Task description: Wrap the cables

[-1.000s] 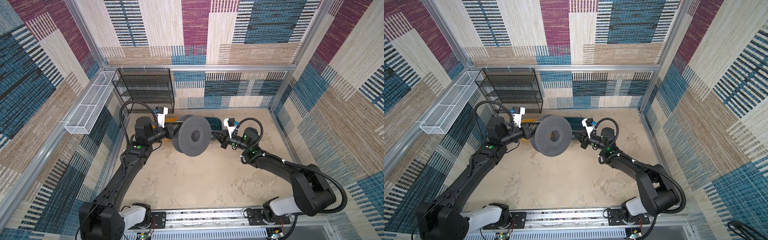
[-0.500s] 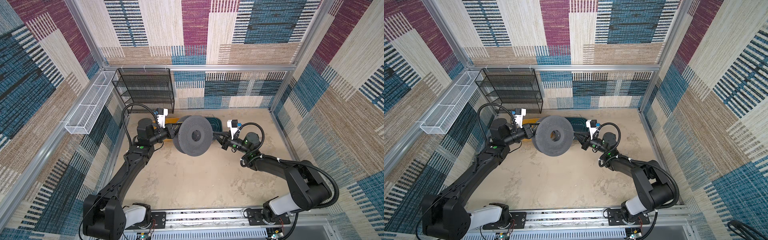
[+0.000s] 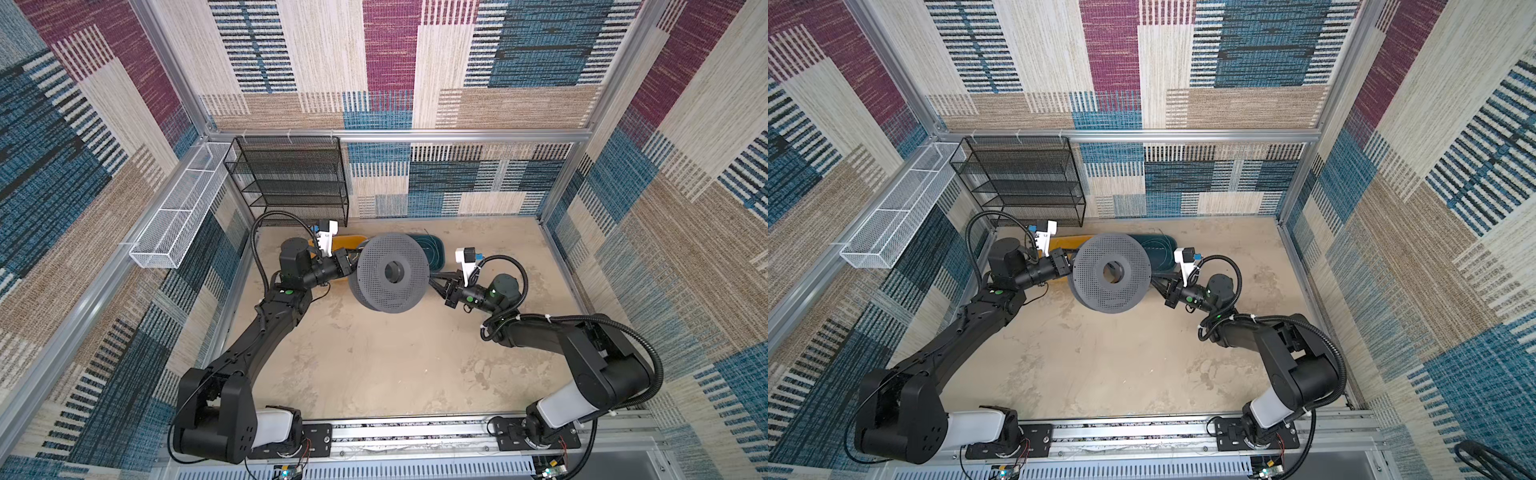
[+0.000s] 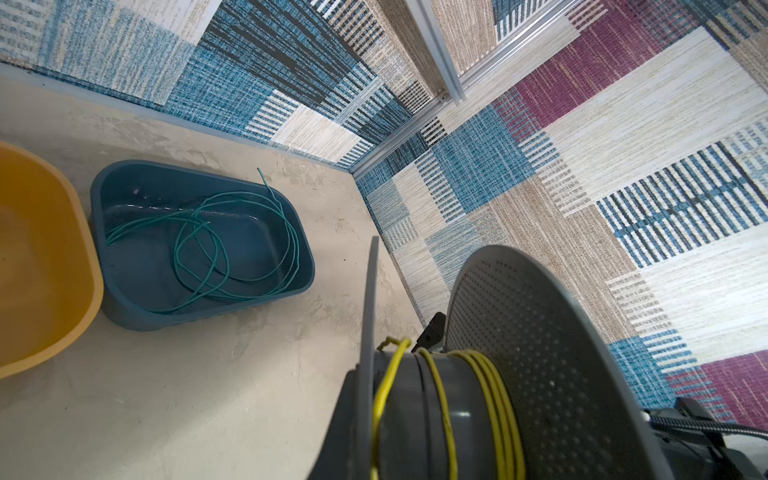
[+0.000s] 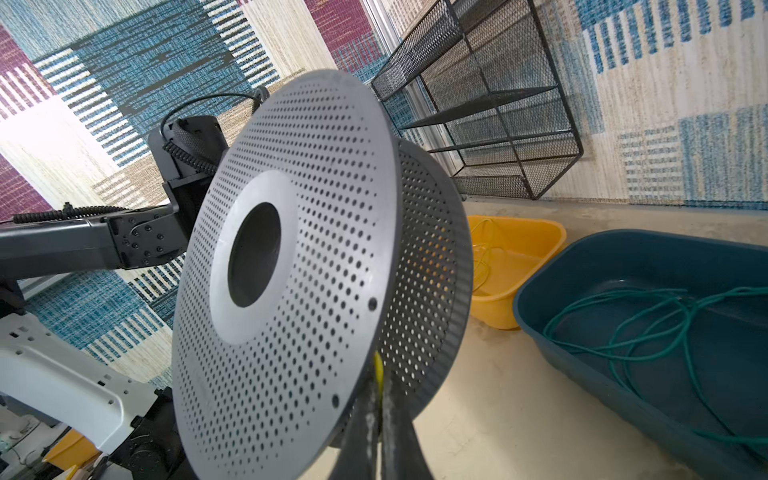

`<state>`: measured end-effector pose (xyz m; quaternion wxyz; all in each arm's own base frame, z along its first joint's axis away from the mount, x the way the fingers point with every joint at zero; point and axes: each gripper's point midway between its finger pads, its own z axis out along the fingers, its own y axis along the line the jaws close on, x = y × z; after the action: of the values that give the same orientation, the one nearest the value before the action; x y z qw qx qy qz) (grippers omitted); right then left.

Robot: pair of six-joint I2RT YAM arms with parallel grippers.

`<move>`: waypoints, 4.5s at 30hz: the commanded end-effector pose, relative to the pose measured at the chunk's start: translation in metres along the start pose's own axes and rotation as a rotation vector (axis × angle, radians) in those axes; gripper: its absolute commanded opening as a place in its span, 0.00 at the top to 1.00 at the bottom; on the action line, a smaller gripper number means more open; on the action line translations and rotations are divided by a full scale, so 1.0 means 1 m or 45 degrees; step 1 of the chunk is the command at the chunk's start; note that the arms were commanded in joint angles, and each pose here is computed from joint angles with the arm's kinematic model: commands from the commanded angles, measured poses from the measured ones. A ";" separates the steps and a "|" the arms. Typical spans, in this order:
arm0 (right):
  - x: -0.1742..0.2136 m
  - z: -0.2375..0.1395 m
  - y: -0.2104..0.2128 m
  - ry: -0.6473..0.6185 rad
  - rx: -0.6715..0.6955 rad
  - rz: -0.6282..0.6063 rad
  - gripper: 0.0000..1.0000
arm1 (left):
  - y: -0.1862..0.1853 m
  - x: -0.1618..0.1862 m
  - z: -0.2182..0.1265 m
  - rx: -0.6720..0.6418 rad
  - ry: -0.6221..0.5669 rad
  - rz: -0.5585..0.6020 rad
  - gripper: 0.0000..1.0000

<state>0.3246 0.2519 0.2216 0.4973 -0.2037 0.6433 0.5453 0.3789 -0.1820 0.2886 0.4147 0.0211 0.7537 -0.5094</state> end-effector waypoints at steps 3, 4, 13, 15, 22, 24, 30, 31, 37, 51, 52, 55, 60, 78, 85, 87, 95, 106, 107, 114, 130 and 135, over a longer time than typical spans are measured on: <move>0.030 0.000 0.014 0.108 -0.126 0.169 1.00 | -0.057 -0.140 -0.058 0.100 -0.895 0.325 1.00; 0.032 0.003 0.016 0.112 -0.136 0.172 1.00 | -0.057 -0.140 -0.057 0.099 -0.895 0.324 1.00; 0.047 0.019 0.037 0.100 -0.255 0.243 1.00 | -0.055 -0.138 -0.057 0.096 -0.900 0.331 1.00; 0.048 0.021 0.040 0.096 -0.287 0.264 1.00 | -0.052 -0.135 -0.056 0.093 -0.898 0.329 1.00; 0.052 0.028 0.054 0.090 -0.357 0.292 1.00 | -0.046 -0.129 -0.053 0.101 -0.897 0.318 1.00; 0.054 0.032 0.060 0.097 -0.386 0.293 1.00 | -0.047 -0.127 -0.052 0.105 -0.892 0.319 1.00; 0.059 0.042 0.071 0.108 -0.441 0.304 1.00 | -0.045 -0.120 -0.046 0.114 -0.881 0.316 1.00; 0.060 0.042 0.072 0.108 -0.448 0.310 1.00 | -0.045 -0.119 -0.045 0.112 -0.876 0.318 1.00; 0.062 0.049 0.080 0.105 -0.502 0.339 1.00 | -0.047 -0.111 -0.038 0.121 -0.857 0.332 1.00; 0.059 0.055 0.083 0.075 -0.524 0.374 1.00 | -0.049 -0.091 -0.025 0.154 -0.820 0.334 1.00; 0.058 0.055 0.083 0.067 -0.526 0.384 1.00 | -0.049 -0.089 -0.023 0.158 -0.817 0.331 1.00; 0.056 0.055 0.083 0.049 -0.525 0.389 1.00 | -0.047 -0.084 -0.021 0.159 -0.813 0.323 1.00; 0.054 0.056 0.086 0.051 -0.542 0.393 1.00 | -0.047 -0.077 -0.017 0.164 -0.799 0.326 1.00; 0.050 0.056 0.087 0.036 -0.515 0.387 0.96 | -0.046 -0.075 -0.020 0.161 -0.815 0.322 1.00; 0.047 0.055 0.087 0.023 -0.500 0.389 0.88 | -0.042 -0.072 -0.024 0.138 -0.824 0.319 1.00; 0.047 0.055 0.084 0.023 -0.485 0.390 0.84 | -0.040 -0.070 -0.026 0.126 -0.827 0.313 1.00; 0.056 0.049 0.067 0.034 -0.373 0.442 0.79 | -0.036 -0.072 -0.032 0.104 -0.858 0.293 1.00; 0.085 -0.001 0.011 0.116 0.074 0.516 0.68 | -0.030 -0.057 -0.026 -0.051 -0.663 0.393 1.00; 0.086 -0.009 0.002 0.132 0.159 0.509 0.66 | -0.029 -0.053 -0.027 -0.107 -0.622 0.434 1.00; 0.051 -0.055 -0.039 0.182 0.760 0.173 0.54 | -0.047 -0.018 -0.024 -0.421 -0.339 0.850 1.00; -0.039 -0.133 -0.057 -0.128 1.240 -0.009 0.41 | -0.086 0.118 0.061 -0.681 -0.031 2.116 1.00; -0.040 -0.138 -0.057 -0.142 1.246 -0.008 0.41 | -0.084 0.158 0.079 -0.745 -0.070 2.423 1.00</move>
<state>0.3299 0.1025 0.2140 0.5642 0.0753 0.7987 0.1952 0.2793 -0.3428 0.1958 0.5946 0.5397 0.5746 0.1578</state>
